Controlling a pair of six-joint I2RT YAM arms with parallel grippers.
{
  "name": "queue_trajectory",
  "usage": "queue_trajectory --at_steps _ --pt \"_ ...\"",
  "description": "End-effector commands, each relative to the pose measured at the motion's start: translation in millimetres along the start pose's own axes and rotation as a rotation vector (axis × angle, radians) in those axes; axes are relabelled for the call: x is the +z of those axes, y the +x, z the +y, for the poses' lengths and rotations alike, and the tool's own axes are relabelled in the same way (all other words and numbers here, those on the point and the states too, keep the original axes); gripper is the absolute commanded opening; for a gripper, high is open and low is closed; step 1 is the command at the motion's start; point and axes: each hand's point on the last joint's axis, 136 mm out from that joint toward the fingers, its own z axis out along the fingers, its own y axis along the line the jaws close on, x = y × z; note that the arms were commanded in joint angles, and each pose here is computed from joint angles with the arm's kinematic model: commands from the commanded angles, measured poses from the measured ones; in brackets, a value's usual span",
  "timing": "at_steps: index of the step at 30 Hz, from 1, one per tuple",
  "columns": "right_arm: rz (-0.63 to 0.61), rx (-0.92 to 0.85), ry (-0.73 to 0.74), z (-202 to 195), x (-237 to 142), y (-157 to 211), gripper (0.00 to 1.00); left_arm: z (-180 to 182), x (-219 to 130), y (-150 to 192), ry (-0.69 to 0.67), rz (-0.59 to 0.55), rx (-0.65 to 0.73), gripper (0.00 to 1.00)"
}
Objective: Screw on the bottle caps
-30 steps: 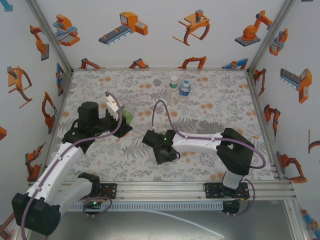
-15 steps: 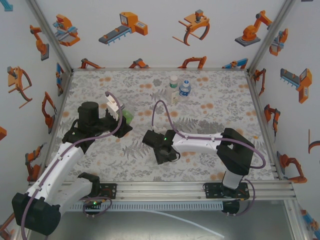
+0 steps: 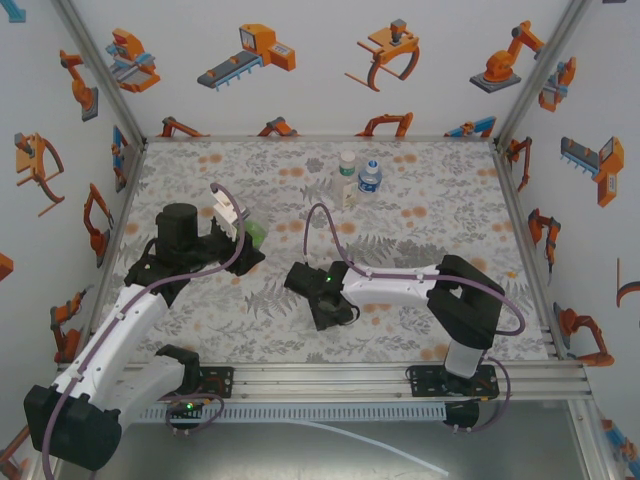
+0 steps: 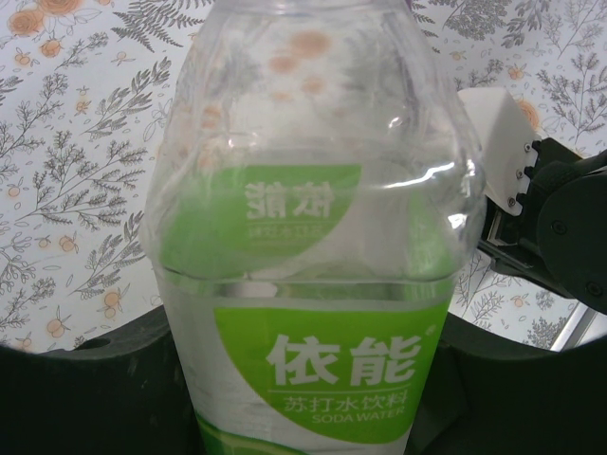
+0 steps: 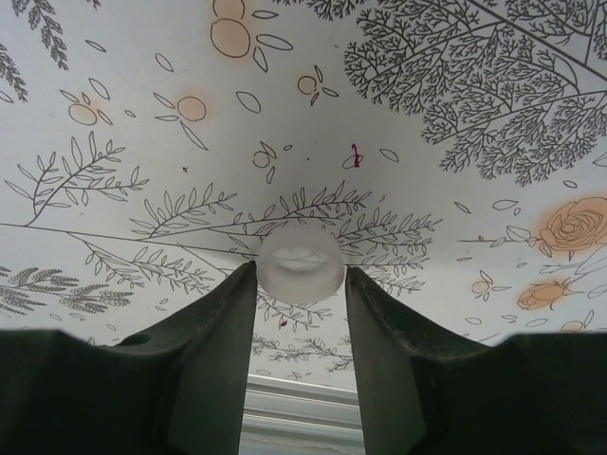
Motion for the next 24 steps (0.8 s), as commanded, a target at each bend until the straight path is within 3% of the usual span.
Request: queue_trajectory --at_steps 1,11,24 --pt "0.018 0.017 0.012 -4 9 6 0.39 0 -5 -13 -0.002 -0.023 0.026 0.03" --pt "-0.005 0.027 0.011 -12 9 0 0.39 0 -5 -13 -0.001 -0.022 0.027 0.03" --pt "-0.035 0.059 0.026 -55 19 -55 0.38 1 -4 -12 -0.005 -0.018 0.023 0.03"
